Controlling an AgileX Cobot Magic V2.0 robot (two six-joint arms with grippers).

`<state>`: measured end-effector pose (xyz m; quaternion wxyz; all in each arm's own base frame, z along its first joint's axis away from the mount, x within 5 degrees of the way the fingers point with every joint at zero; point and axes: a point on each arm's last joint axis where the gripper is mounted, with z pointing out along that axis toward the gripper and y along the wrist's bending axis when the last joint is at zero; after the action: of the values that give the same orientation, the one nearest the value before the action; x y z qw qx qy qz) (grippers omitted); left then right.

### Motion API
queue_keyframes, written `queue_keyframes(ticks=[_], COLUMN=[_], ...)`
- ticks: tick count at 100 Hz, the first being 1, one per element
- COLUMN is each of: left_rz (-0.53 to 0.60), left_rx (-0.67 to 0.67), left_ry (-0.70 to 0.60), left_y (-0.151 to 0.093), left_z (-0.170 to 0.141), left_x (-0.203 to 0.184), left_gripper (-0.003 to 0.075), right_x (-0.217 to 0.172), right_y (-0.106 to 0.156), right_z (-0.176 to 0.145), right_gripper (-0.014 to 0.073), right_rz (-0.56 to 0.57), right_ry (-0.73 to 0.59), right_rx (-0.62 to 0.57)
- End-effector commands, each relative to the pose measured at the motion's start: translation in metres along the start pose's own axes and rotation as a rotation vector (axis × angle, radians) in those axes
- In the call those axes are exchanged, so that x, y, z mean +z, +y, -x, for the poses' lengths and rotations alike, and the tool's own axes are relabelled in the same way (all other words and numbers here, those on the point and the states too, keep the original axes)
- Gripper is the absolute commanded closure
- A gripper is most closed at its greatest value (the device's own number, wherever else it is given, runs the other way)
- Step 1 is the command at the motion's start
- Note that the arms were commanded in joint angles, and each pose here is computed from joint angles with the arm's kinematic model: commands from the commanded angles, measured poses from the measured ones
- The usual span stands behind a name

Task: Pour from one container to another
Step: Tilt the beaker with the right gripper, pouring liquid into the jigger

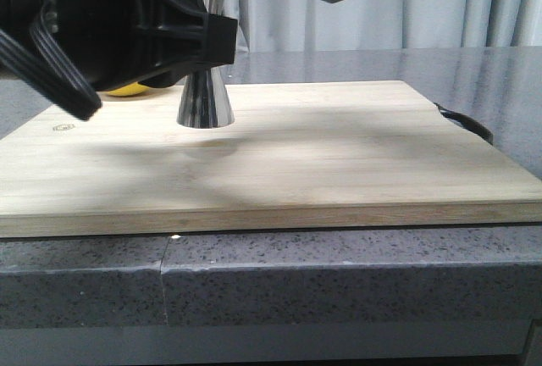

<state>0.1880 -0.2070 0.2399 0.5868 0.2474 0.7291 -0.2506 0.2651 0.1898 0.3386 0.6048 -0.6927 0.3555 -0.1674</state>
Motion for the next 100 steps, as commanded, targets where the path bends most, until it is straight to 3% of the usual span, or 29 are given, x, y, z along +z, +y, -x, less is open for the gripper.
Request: queue_keyframes(ticks=[1, 100], left_rz=[-0.007, -0.007], left_rx=[-0.015, -0.015], left_ry=[-0.162, -0.162], left_y=[-0.0028, -0.0028], left_z=[0.0279, 0.0279], left_x=[-0.0041, -0.0041], left_gripper=[0.0732, 0.0732], right_x=[-0.0127, -0.0133], right_y=[-0.0237, -0.0296], right_z=[0.0075, 0.0072], right_gripper=[0.0325, 0.0325], right_rz=[-0.081, -0.088], right_ry=[-0.021, -0.006], right_rx=[-0.019, -0.067])
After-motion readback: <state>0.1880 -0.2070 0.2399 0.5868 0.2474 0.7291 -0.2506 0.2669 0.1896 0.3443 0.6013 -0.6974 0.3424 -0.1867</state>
